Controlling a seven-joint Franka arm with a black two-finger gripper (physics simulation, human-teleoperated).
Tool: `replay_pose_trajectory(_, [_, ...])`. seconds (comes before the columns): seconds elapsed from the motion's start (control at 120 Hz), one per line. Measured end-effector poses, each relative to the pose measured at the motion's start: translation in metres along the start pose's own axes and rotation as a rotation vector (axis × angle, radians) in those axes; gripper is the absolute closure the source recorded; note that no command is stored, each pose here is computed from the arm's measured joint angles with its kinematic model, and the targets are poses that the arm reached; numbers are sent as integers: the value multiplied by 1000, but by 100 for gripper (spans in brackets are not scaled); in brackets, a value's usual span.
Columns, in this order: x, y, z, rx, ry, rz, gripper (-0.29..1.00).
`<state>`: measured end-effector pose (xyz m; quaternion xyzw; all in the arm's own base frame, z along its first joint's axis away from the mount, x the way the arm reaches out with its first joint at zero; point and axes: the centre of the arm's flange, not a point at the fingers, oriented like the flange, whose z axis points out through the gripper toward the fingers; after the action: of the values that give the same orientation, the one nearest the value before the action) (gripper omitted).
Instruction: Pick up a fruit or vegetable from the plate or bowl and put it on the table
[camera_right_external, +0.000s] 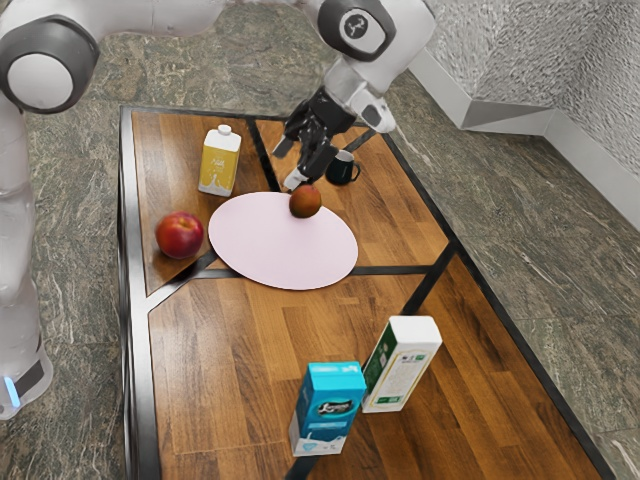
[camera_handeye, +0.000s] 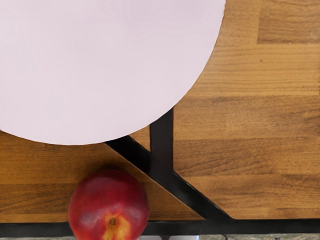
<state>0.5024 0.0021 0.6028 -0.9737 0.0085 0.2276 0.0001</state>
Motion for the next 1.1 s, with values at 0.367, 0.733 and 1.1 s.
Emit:
replay_pose_trajectory(0.367, [41,-29,-35,46,409,-43,0])
replay_pose_trajectory(0.733, [28,-65,69,11,389,38,0])
replay_pose_trajectory(1.1, [45,-67,61,43,497,129,0])
